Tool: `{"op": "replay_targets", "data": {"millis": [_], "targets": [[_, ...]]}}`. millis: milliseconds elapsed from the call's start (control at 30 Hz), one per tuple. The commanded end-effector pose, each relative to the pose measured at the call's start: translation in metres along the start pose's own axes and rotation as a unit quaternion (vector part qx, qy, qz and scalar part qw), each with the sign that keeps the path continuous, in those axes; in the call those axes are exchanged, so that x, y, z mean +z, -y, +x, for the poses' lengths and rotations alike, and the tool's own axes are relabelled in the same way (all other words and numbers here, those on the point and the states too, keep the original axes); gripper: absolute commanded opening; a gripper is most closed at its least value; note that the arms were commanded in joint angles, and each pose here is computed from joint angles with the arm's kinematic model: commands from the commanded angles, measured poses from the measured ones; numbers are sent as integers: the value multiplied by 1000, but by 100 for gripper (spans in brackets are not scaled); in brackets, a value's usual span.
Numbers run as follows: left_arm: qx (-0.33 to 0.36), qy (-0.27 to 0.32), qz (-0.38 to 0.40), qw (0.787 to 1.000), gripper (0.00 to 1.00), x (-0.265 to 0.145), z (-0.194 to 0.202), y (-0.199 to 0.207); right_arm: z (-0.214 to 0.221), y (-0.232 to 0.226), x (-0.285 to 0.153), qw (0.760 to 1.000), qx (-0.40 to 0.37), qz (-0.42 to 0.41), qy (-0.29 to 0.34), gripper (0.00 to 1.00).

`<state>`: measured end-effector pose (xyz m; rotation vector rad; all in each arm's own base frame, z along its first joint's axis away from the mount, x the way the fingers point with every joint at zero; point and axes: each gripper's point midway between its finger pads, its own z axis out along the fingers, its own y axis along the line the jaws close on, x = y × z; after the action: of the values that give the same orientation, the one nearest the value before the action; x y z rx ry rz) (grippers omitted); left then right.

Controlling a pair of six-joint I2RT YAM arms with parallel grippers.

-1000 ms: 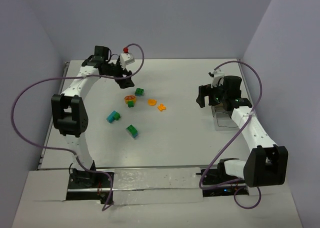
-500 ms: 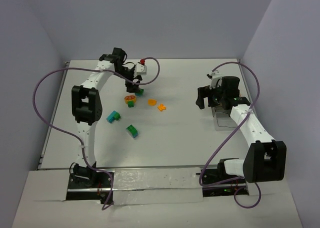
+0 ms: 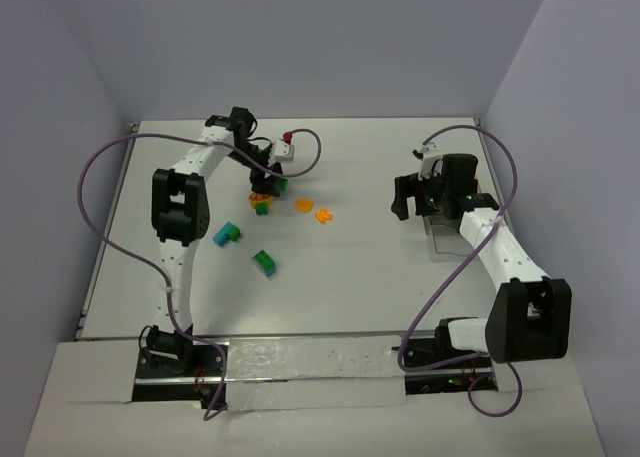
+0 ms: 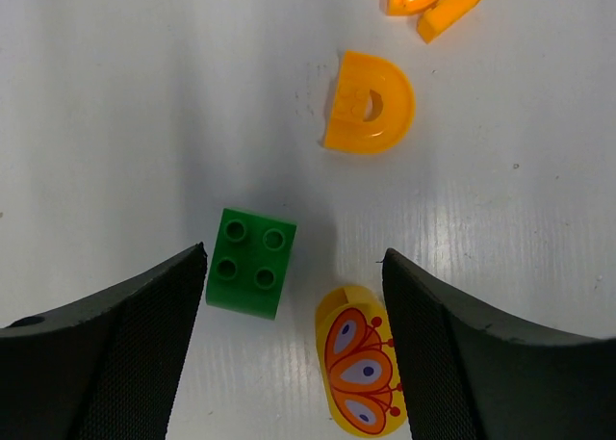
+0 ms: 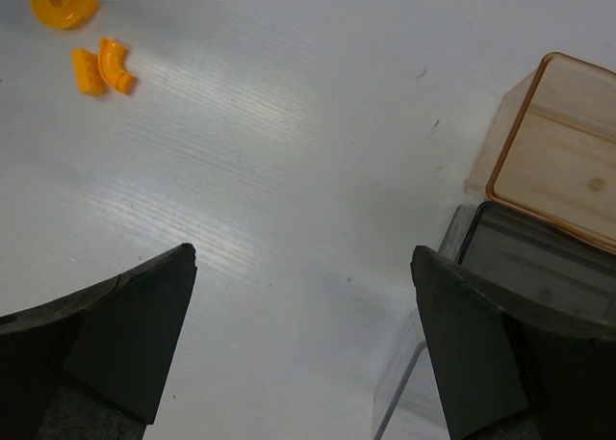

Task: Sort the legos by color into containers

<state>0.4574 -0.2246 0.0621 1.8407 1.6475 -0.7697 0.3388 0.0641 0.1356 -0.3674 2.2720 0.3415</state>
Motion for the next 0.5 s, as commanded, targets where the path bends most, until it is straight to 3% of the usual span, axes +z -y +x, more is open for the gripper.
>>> {"op": "replay_targets", "data": {"millis": [0, 100, 200, 467], "targets": [[16, 3, -8, 1000, 80, 1, -2, -9, 1, 1, 2, 1000, -1, -2, -5, 100], [15, -1, -8, 1000, 78, 4, 3, -10, 1, 2, 2, 1000, 0, -2, -5, 100], [16, 1, -15, 1000, 63, 4, 2, -14, 4, 1, 3, 1000, 1, -3, -9, 100], [19, -6, -38, 999, 45, 1, 2, -24, 3, 2, 5, 1000, 1, -4, -10, 100]]}}
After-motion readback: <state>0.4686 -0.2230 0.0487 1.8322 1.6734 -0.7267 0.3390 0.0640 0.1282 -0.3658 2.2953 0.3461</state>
